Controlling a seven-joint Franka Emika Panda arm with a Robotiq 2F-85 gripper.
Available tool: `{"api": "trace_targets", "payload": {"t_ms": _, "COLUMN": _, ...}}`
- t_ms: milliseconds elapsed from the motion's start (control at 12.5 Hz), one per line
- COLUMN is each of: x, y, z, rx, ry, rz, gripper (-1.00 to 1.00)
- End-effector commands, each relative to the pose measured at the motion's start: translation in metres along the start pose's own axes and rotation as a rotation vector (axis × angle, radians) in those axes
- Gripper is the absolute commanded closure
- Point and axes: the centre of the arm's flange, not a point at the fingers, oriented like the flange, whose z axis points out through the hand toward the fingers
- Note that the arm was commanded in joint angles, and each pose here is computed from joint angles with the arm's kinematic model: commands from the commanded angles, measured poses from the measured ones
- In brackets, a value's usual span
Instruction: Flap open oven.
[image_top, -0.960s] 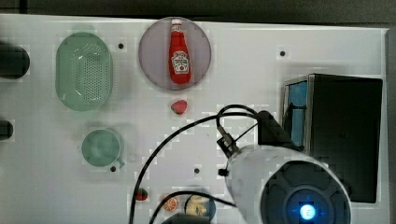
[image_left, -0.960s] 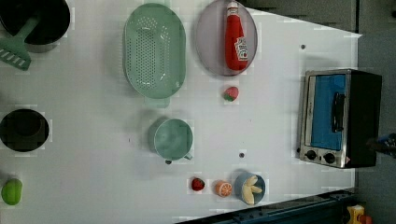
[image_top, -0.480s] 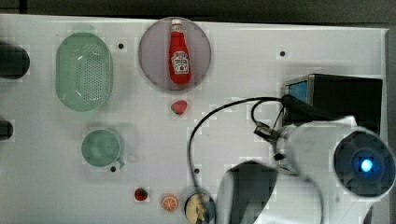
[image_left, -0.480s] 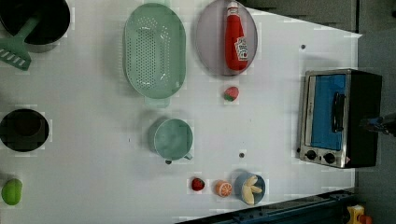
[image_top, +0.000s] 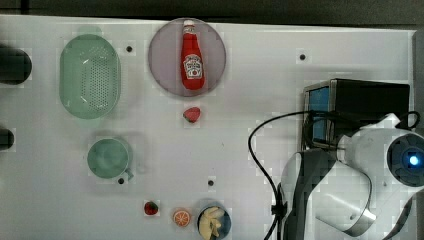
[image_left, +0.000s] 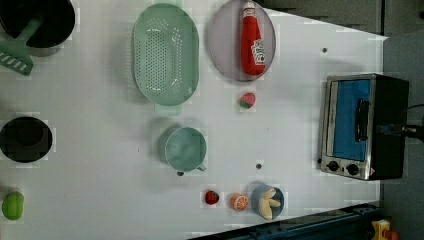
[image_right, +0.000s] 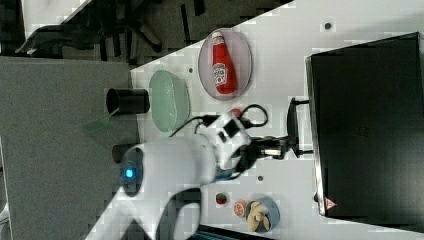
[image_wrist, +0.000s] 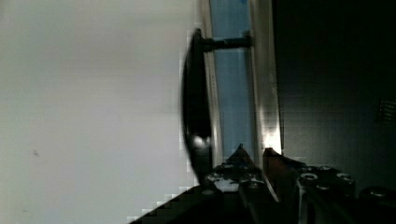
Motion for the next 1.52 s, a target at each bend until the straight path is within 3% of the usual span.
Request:
{"api": "trace_targets", "payload": {"t_ms": 80, "x": 0.011, "y": -0.005, "z": 0.003, "rx": -0.016, "ry": 0.024, "rz": -0.14, "gripper": 0.65}}
{"api": "trace_targets", "payload": {"t_ms": 560, "x": 0.019, "y": -0.017, "z": 0.048, "rx": -0.033, "ry": -0.023, "rz": -0.163, "gripper": 0.65}}
{"api": "trace_targets", "payload": {"t_ms": 880, "x": 0.022, "y": -0.03, "z": 0.051, "rx": -0.037, "ry": -0.031, "rz": -0.146, "gripper": 0.65}}
{"api": "trace_targets", "payload": {"t_ms": 1520, "x": 0.025, "y": -0.122, "z": 0.067, "rx": -0.227, "ry": -0.072, "rz": -0.182, "gripper": 0.65}}
